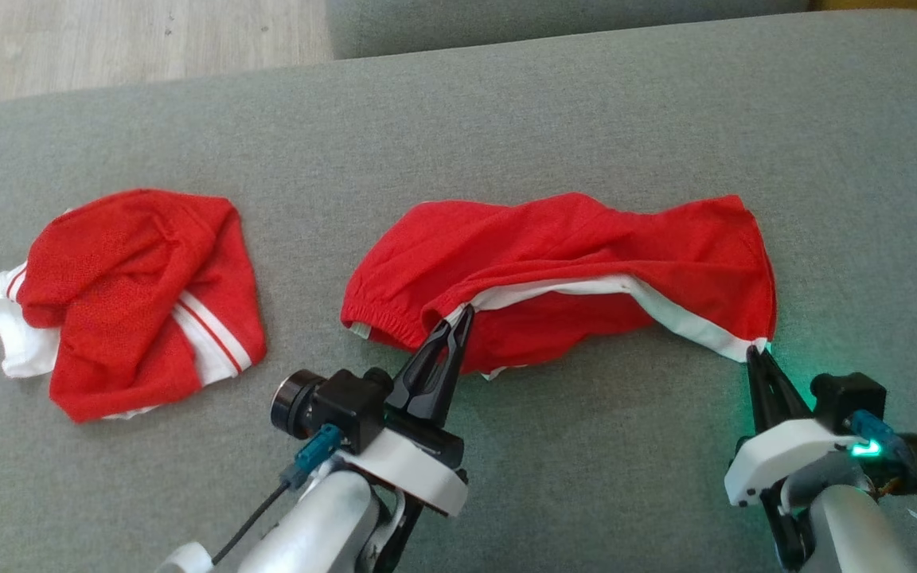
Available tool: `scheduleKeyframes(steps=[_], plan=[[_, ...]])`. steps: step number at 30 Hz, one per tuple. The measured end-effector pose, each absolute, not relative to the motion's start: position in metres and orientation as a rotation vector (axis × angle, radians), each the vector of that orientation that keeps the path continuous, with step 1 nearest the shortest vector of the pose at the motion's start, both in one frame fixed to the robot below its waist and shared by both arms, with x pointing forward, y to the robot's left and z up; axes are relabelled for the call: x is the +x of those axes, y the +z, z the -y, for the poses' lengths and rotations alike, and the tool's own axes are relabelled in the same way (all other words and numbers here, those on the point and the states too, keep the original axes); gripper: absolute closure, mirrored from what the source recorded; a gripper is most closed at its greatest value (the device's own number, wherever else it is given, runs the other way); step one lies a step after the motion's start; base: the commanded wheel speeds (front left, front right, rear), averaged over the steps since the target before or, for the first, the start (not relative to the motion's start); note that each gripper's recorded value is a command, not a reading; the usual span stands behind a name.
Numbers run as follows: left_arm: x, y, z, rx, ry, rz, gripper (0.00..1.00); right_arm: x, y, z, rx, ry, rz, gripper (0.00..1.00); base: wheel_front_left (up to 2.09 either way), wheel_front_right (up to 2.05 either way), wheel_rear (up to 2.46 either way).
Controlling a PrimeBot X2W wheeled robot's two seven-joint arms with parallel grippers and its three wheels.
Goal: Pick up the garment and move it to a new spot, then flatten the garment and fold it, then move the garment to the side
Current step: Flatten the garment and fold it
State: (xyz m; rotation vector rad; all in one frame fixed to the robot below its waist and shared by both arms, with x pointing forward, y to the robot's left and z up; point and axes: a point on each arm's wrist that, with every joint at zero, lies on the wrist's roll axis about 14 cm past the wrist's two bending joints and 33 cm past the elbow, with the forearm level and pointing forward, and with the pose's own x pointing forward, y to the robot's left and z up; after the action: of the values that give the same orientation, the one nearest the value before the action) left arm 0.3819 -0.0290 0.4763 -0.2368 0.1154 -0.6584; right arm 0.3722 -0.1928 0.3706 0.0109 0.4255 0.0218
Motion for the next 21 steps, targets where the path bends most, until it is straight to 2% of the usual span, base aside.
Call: scheduleKeyframes(steps=[4,9,16,21], plan=[[0.382,0.476,0.027,-0.235,-0.656,-0.116,1.00,0.373,0.373,0.194,0.028,0.014,-0.415,1.00,0.00,0.00,0.00],[0.383,0.480,0.020,-0.204,-0.651,-0.099,1.00,0.387,0.402,0.193,0.088,0.003,-0.297,1.00,0.00,0.00,0.00],[0.388,0.493,0.006,-0.108,-0.664,-0.072,1.00,0.418,0.487,0.191,0.244,-0.001,-0.013,1.00,0.00,0.00,0.00],[0.412,0.540,-0.004,0.011,-0.693,0.030,1.00,0.436,0.553,0.186,0.272,0.048,0.113,1.00,0.00,0.00,0.00]])
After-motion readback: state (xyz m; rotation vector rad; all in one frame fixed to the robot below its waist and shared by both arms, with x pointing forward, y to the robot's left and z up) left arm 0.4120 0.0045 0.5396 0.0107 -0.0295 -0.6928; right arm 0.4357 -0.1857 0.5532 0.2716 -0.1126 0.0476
